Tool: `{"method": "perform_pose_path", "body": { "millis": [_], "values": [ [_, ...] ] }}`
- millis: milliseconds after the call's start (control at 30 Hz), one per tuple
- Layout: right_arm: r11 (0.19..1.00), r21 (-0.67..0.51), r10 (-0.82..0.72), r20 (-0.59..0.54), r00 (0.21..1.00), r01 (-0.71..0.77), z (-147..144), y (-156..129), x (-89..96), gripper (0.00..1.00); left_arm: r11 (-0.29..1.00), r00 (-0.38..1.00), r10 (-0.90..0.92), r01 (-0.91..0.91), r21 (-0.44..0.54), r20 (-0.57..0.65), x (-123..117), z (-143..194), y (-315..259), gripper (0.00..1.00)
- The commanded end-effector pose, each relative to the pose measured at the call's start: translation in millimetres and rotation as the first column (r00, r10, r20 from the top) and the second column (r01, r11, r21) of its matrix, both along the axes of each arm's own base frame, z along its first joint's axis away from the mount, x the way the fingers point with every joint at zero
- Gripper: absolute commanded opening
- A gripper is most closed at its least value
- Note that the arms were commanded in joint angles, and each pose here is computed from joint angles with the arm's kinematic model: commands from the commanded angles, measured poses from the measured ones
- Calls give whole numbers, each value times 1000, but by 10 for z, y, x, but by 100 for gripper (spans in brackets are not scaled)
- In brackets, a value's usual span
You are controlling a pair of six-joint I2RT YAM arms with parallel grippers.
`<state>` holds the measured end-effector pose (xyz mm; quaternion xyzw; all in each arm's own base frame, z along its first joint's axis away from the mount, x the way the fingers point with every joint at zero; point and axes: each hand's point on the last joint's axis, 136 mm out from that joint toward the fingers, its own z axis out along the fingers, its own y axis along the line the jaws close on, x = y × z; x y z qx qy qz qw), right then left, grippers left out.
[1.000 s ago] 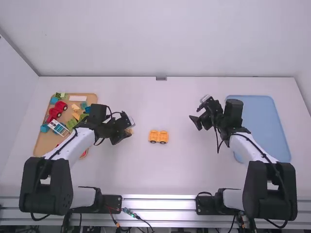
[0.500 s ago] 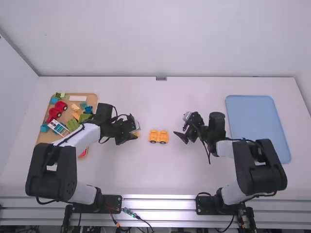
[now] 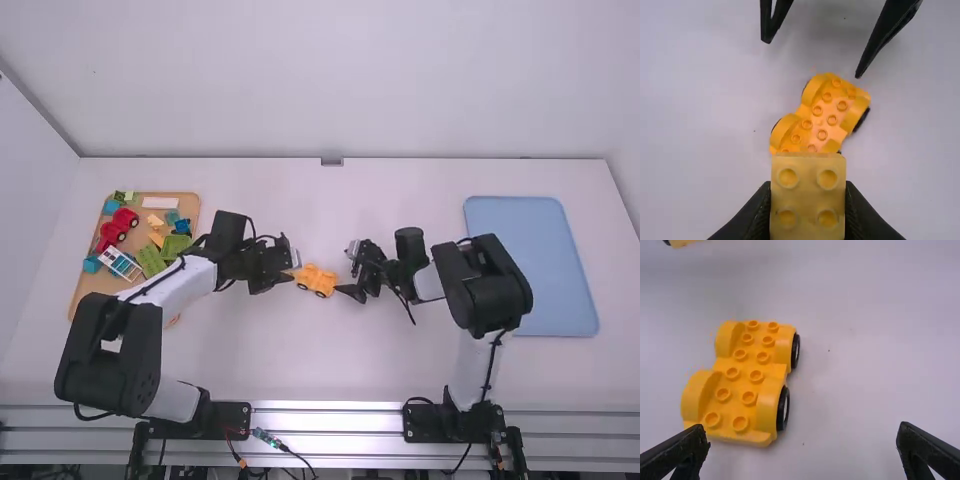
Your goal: Assemble lego blocks to make yellow taxi
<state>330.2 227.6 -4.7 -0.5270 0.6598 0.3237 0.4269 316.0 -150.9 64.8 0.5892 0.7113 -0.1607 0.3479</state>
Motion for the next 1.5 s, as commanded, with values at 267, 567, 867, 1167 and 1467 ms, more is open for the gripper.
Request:
{"method": "perform_pose_path", "body": {
  "millis": [267,567,867,1167,1467],
  "values": [
    [994,105,-12,-2,1000,12,149,35,-22,99,999,999,45,-45,25,-2,120,38,26,2],
    [972,79,-229,113,967,221,323,50,-259,99,986,989,146,-146,78,-1,255,43,152,2],
    [970,36,-245,80,966,242,214,253,-263,99,990,991,131,-130,53,0,250,70,108,2],
    [976,-35,-216,4,976,216,-36,491,-102,99,986,989,148,-147,85,-13,224,9,163,2],
    [981,18,-192,-24,981,193,-188,560,-150,99,986,989,146,-146,77,1,253,32,152,2]
  ]
}}
